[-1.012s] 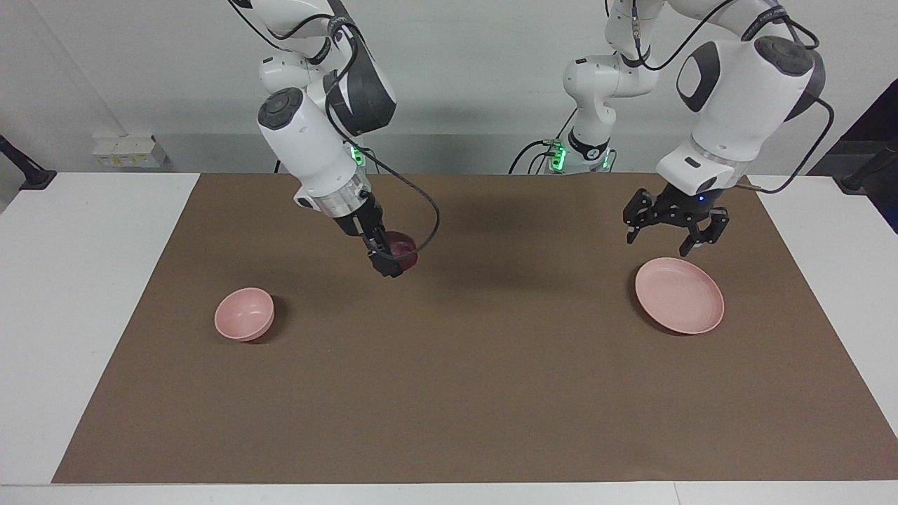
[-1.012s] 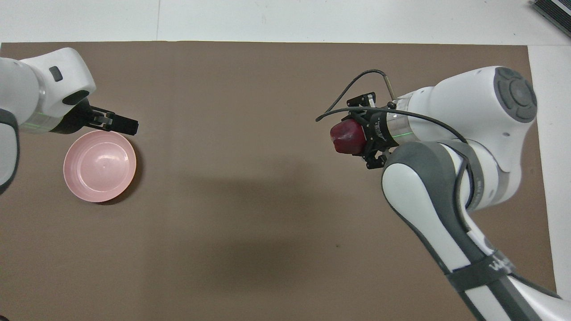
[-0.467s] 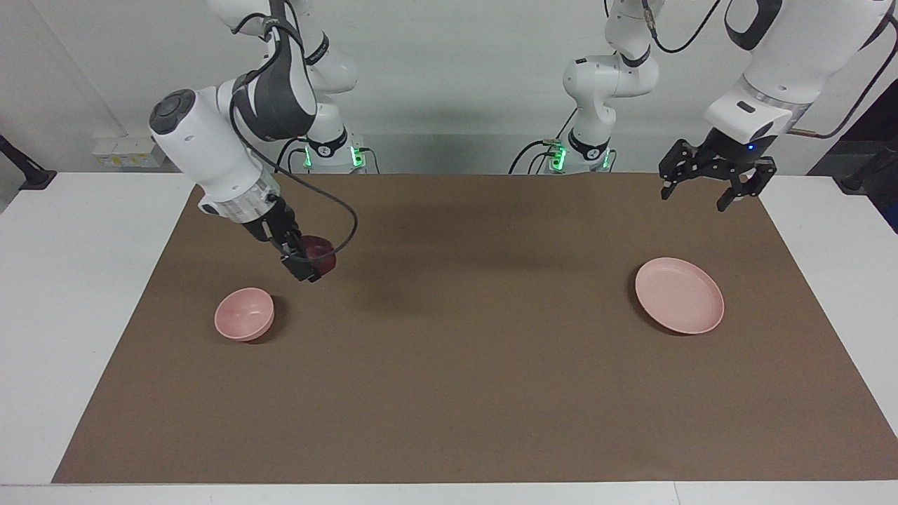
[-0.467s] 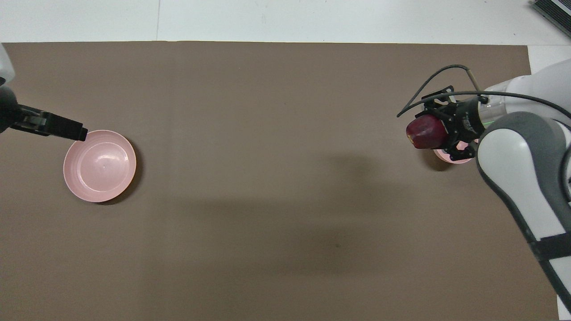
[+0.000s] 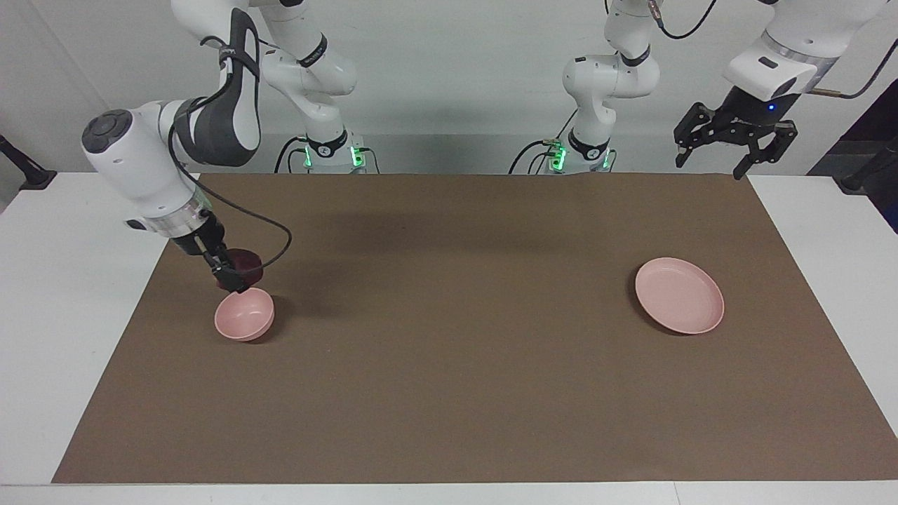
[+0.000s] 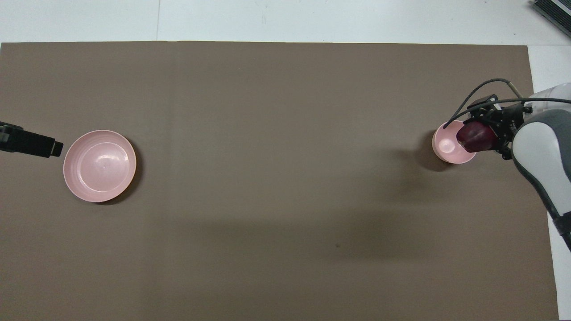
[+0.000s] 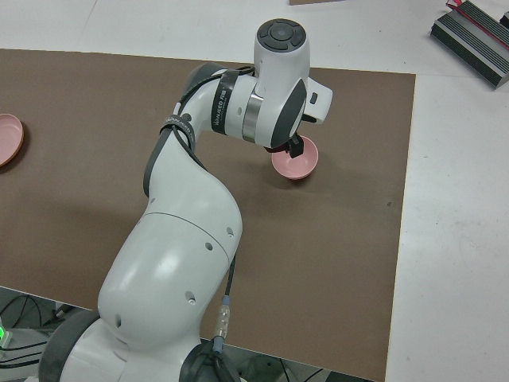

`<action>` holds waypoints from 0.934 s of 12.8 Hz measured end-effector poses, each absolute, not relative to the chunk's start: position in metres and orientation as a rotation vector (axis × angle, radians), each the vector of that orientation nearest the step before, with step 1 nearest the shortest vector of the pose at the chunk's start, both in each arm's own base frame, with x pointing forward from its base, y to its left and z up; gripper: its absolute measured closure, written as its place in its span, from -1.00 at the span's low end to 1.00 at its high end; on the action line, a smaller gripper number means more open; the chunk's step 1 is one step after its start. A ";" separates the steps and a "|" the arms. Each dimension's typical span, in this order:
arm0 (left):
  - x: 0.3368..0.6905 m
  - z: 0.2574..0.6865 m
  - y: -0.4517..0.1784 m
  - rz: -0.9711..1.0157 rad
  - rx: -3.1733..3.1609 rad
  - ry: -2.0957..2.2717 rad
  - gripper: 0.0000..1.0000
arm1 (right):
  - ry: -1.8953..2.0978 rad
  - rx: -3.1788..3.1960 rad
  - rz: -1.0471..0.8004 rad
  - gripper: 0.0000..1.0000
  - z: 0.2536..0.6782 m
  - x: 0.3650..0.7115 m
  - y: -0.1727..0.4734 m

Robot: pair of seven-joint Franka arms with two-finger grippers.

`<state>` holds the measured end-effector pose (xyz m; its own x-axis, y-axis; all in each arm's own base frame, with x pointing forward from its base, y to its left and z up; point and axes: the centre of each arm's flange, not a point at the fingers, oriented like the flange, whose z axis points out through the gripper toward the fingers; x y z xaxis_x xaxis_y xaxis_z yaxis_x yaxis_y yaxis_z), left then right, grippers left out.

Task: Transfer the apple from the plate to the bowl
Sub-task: 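Lower the apple into the pink cup and open the right gripper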

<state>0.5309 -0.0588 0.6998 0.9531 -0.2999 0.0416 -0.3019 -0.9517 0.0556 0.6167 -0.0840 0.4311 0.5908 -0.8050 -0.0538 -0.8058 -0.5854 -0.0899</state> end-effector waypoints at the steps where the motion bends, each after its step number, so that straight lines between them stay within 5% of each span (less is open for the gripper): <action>1: 0.526 0.703 -0.057 0.043 3.044 -0.466 -1.00 | 1.364 -2.719 0.010 -0.59 0.413 0.620 -0.093; 10: 0.526 0.694 -0.039 0.005 3.089 -0.422 -1.00 | 1.363 -2.725 0.010 -0.56 0.321 0.627 -0.103; 12: 0.526 0.694 -0.039 0.005 3.090 -0.421 -1.00 | 1.342 -2.739 -0.015 -0.88 0.331 0.632 -0.101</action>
<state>0.5262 -0.0386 0.6937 0.9636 -0.2673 0.0061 -0.2674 -0.9633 0.0229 0.6316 -0.1012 0.3308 0.6136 -0.7890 -0.0313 -0.7881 -0.6095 -0.0862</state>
